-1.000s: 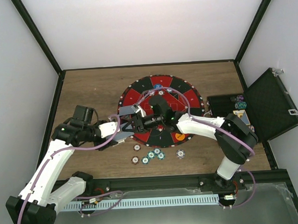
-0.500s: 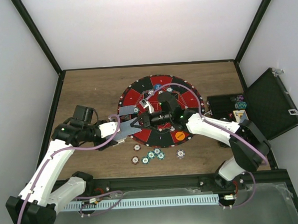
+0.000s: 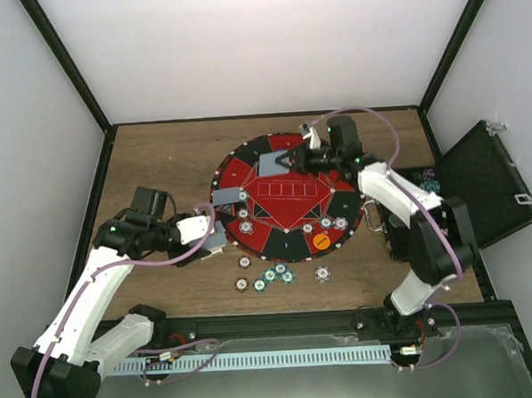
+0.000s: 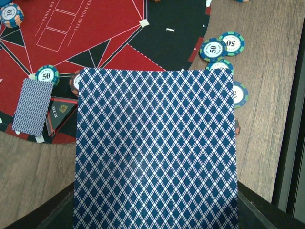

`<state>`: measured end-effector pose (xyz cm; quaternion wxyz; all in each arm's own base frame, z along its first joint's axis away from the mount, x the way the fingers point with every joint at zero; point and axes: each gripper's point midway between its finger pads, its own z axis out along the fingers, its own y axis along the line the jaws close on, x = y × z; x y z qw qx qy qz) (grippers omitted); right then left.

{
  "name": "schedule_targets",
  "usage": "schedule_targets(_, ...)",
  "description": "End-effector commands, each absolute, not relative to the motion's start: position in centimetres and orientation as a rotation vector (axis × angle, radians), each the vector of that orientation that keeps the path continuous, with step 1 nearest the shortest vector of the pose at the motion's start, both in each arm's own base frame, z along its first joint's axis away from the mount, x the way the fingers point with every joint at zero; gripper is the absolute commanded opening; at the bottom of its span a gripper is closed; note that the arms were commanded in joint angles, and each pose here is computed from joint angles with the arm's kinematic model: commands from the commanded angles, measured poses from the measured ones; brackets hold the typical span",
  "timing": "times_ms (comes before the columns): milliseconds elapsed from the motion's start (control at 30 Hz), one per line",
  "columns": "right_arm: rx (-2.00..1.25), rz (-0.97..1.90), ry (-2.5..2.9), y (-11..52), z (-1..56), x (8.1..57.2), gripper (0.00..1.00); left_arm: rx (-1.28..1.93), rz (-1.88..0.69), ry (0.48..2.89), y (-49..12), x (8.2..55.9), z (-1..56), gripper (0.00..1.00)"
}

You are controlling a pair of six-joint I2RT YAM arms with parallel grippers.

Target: Distribute texas hold em gaming equipment

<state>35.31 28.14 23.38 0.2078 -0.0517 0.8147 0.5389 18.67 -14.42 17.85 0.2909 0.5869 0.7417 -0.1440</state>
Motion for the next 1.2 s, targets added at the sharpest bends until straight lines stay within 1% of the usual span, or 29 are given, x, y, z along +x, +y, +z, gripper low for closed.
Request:
schedule_targets(0,-0.109,1.333,2.31,25.9,20.9,42.2,0.01,1.558,-0.398,1.948,-14.8,18.9,18.7,0.08)
schedule_targets(233,-0.033,1.15,2.377,25.2,15.5,53.1,0.01,1.555,-0.402,1.955,-14.7,18.7,18.8,0.08)
schedule_targets(267,-0.04,1.132,2.358,25.3,15.7,54.6,0.01,1.554,-0.405,1.954,-14.7,18.7,18.9,0.08)
schedule_targets(400,-0.002,1.063,2.393,25.4,12.0,58.5,0.01,1.547,-0.418,1.962,-14.8,18.6,19.0,0.08)
schedule_targets(533,0.032,1.023,2.413,25.2,9.2,60.3,0.02,1.55,-0.417,1.964,-14.7,18.5,19.1,0.08)
schedule_targets(567,0.043,1.009,2.419,24.9,8.6,60.6,0.05,1.551,-0.413,1.962,-14.7,18.5,19.1,0.08)
schedule_targets(600,0.053,0.992,2.424,24.6,8.3,60.7,0.13,1.55,-0.412,1.964,-14.7,18.5,19.1,0.08)
schedule_targets(700,0.083,0.912,2.445,23.4,7.8,60.9,0.24,1.55,-0.419,1.965,-14.7,18.3,19.1,0.08)
schedule_targets(733,0.088,0.881,2.449,22.9,8.0,60.9,0.3,1.549,-0.421,1.964,-14.7,18.2,19.1,0.08)
schedule_targets(833,0.077,0.779,2.441,21.7,9.7,60.9,0.56,1.542,-0.43,1.969,-14.7,18.1,19.1,0.08)
schedule_targets(867,0.077,0.742,2.445,21.3,9.8,60.9,0.6,1.54,-0.434,1.972,-14.8,18.1,19.1,0.08)
schedule_targets(900,0.068,0.703,2.418,20.7,12.0,60.8,0.61,1.537,-0.435,1.973,-14.8,18.1,19.1,0.08)
schedule_targets(1033,0.08,0.595,2.366,18.9,16.5,59.8,0.69,1.524,-0.438,1.98,-14.7,18.0,19.1,0.08)
schedule_targets(1167,0.108,0.637,2.343,18.5,19.3,56.4,0.73,1.518,-0.448,2.002,-14.6,17.7,18.6,0.08)
